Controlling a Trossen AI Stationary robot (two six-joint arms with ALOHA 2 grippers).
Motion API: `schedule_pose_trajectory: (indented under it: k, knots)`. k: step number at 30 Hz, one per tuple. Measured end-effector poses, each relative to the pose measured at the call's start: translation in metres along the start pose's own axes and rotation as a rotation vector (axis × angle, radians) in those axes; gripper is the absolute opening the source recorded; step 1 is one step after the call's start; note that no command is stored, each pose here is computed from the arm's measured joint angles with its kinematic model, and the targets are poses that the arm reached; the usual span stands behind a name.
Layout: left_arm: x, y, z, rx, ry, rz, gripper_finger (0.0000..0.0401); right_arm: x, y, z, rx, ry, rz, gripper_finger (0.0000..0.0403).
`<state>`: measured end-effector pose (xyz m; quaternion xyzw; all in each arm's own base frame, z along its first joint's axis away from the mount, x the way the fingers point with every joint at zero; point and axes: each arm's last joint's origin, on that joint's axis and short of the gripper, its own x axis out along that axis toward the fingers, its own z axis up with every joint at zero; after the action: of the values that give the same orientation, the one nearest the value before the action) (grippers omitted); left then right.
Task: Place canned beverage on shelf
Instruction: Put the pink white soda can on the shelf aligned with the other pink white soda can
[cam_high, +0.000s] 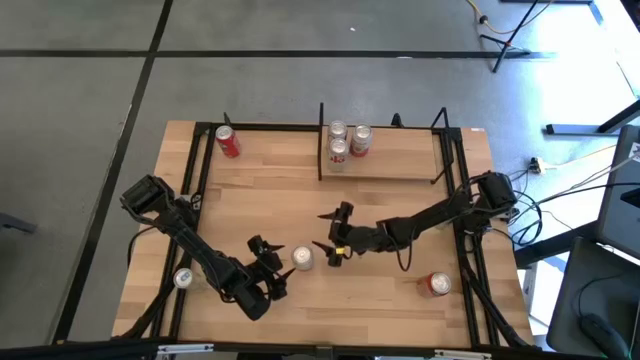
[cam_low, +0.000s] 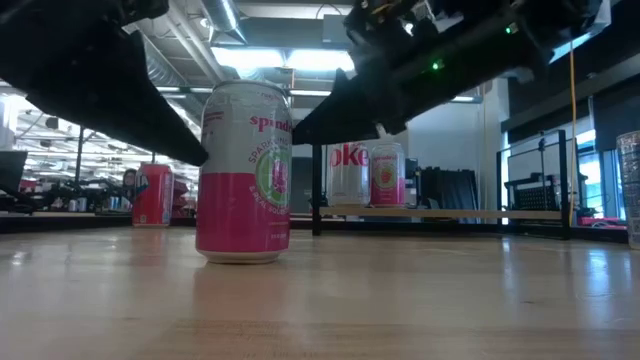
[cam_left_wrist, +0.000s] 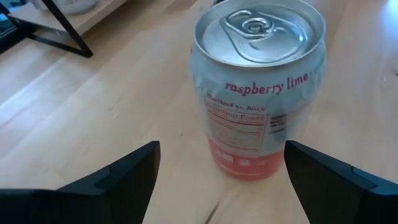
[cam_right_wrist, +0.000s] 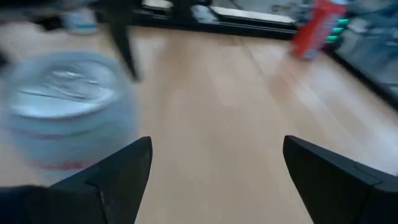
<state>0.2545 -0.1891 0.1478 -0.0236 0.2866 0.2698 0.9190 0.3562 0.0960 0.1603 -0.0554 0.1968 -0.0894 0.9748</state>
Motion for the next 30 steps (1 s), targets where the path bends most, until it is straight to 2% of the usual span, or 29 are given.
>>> schedule_pose_trajectory:
  k: [5,8,14,23,26,30]
  knots:
    - [-0.001,0.0,-0.001,-0.007,0.005,0.001,0.0326,-0.001,0.009,-0.002,0.025,0.007,0.143,0.0346]
    - [-0.001,0.001,-0.002,-0.002,0.015,0.0,0.0326,-0.005,0.017,-0.002,0.014,0.004,0.17,0.0346]
    - [-0.001,0.002,-0.002,-0.001,0.002,0.016,0.0326,-0.013,0.032,0.0,0.001,-0.018,0.294,0.0346]
    - [-0.001,0.001,-0.003,-0.014,0.025,0.001,0.0326,-0.012,0.038,0.012,0.009,0.024,0.334,0.0346]
    - [-0.002,0.001,-0.004,-0.011,0.036,-0.009,0.0326,-0.014,0.043,0.021,0.018,-0.001,0.39,0.0346]
    - [-0.004,0.0,-0.005,-0.007,0.034,-0.014,0.0326,-0.015,0.047,0.027,0.025,-0.036,0.381,0.0346]
